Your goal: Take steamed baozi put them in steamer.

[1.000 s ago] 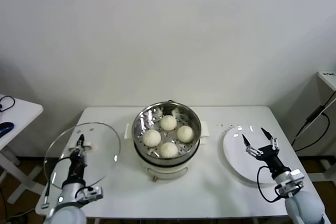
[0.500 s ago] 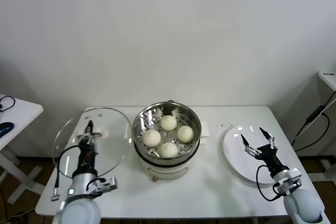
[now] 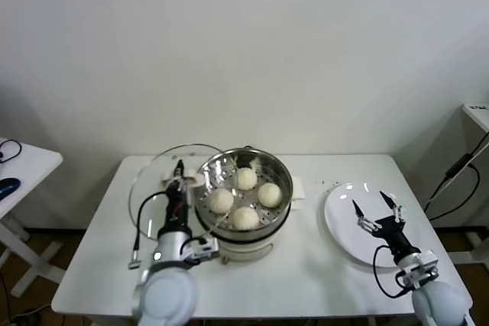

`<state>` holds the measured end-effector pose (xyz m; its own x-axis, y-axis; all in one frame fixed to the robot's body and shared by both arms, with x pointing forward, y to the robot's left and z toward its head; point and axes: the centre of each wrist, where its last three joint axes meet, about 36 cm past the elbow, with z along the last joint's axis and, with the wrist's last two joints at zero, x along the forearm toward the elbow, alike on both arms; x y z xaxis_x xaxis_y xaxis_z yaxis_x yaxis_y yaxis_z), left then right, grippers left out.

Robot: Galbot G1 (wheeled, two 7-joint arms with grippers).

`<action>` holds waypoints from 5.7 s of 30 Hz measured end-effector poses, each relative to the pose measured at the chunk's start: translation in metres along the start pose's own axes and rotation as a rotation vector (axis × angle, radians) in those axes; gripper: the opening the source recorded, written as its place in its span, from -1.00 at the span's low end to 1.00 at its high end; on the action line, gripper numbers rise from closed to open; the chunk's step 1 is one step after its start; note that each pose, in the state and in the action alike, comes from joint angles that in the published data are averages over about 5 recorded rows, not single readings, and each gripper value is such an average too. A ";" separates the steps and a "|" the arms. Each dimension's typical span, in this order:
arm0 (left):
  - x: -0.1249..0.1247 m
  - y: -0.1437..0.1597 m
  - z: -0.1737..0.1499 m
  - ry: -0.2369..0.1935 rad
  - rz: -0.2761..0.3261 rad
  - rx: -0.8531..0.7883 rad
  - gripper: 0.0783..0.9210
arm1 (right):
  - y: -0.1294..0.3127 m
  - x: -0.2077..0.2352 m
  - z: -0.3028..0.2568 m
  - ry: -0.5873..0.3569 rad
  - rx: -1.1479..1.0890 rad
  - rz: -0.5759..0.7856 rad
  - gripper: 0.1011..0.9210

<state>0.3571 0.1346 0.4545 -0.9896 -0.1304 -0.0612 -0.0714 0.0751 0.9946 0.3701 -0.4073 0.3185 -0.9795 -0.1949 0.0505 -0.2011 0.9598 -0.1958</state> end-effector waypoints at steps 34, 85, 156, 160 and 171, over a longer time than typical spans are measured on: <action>-0.035 -0.020 -0.111 -0.050 0.089 -0.031 -0.83 | -0.002 0.017 0.016 0.006 -0.026 0.049 0.76; -0.043 -0.048 -0.124 -0.116 0.103 -0.078 -0.83 | -0.003 0.018 0.025 0.004 -0.033 0.069 0.76; -0.018 -0.009 -0.114 -0.175 0.110 0.005 0.77 | -0.009 0.009 0.029 -0.003 -0.022 0.068 0.76; -0.016 -0.008 -0.111 -0.182 0.121 0.013 0.77 | -0.009 0.008 0.029 -0.002 -0.022 0.068 0.76; -0.011 -0.010 -0.098 -0.190 0.143 0.001 0.77 | -0.012 0.007 0.030 0.000 -0.017 0.066 0.76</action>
<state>0.3810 0.0385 0.4534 -0.9954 0.0697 0.0657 0.0713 0.0808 0.9942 0.3651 -0.4261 0.2915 -0.9906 -0.1310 0.0382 -0.1358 0.9738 -0.1825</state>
